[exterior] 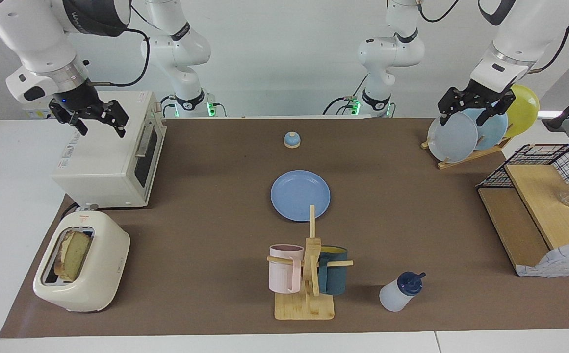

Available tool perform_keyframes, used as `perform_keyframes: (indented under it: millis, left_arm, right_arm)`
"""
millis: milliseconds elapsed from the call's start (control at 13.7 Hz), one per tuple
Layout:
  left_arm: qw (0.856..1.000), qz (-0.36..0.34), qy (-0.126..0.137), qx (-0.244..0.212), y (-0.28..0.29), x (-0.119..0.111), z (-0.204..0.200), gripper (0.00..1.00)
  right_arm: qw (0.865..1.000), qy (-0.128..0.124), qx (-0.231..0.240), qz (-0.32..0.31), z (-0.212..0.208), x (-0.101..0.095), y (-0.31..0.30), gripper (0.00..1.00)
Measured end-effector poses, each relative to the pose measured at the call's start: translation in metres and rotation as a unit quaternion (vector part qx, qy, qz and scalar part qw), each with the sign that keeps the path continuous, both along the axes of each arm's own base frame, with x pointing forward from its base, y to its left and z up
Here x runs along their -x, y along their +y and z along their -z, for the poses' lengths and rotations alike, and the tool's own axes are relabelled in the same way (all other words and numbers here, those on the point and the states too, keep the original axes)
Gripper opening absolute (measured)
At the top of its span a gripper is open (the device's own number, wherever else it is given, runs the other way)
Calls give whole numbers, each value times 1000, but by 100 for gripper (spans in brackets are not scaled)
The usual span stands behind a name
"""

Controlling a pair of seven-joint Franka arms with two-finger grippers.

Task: Put bread on plate and add seasoning
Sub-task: 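Reach the left gripper toward the blue-capped bottle while the right gripper reaches the toaster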

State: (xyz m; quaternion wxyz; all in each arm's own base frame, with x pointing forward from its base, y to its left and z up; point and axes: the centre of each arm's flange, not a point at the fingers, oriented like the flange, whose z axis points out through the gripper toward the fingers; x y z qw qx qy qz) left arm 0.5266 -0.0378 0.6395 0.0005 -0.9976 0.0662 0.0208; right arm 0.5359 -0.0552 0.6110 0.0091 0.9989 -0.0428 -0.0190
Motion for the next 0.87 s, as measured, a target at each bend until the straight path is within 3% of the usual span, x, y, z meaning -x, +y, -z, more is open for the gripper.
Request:
perform_keyframes:
  millis: [364, 655, 873]
  left_arm:
    - [1000, 0, -1, 0, 0, 0, -1, 100]
    - [999, 20, -28, 2, -21, 0, -9, 100]
    - [999, 26, -34, -1, -30, 0, -10, 100]
  right_arm:
    - [1000, 0, 0, 0, 0, 0, 0, 100]
    - [1000, 0, 0, 0, 0, 0, 0, 100]
    - [1000, 0, 0, 0, 0, 0, 0, 100]
